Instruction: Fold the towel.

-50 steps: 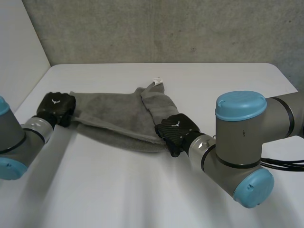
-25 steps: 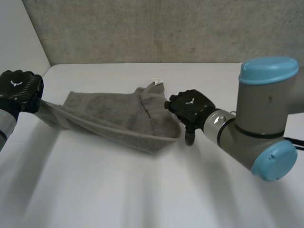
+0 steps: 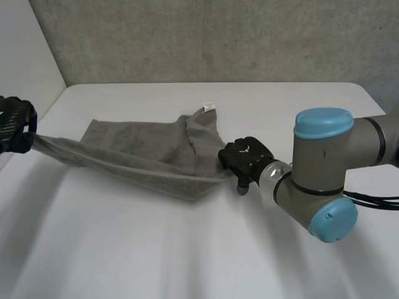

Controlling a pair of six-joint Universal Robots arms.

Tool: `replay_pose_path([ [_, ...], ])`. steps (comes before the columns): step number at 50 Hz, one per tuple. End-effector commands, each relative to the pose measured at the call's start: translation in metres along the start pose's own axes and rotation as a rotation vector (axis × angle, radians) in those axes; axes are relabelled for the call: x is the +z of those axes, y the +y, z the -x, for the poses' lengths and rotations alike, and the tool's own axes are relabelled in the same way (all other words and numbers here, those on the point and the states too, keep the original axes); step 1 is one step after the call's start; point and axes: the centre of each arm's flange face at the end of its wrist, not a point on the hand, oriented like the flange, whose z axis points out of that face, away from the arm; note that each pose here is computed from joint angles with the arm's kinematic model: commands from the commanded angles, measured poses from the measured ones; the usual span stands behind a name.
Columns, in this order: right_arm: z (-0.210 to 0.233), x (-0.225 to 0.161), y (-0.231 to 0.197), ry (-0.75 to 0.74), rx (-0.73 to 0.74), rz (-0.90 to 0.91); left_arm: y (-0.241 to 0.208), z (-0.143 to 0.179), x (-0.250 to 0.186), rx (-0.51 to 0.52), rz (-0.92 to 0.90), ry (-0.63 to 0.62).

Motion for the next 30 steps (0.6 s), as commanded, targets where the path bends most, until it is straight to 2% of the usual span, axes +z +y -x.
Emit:
replay_pose_path([
  [1, 0.004, 0.008, -0.001, 0.015, 0.075, -0.066, 0.001, 0.007, 0.001, -0.024, 0.002, -0.021],
  [9, 0.031, 0.017, 0.003, -0.023, 0.071, -0.079, 0.002, 0.009, 0.001, -0.028, 0.004, -0.027],
  [16, 0.038, 0.023, 0.012, -0.010, 0.069, -0.051, 0.001, 0.010, 0.002, -0.026, -0.003, -0.029],
  [24, 0.035, 0.028, 0.015, 0.023, 0.069, -0.042, -0.001, 0.013, 0.003, -0.022, -0.009, -0.037],
  [30, 0.011, 0.023, -0.012, 0.124, 0.061, -0.095, -0.004, 0.016, 0.005, -0.032, -0.014, -0.041],
])
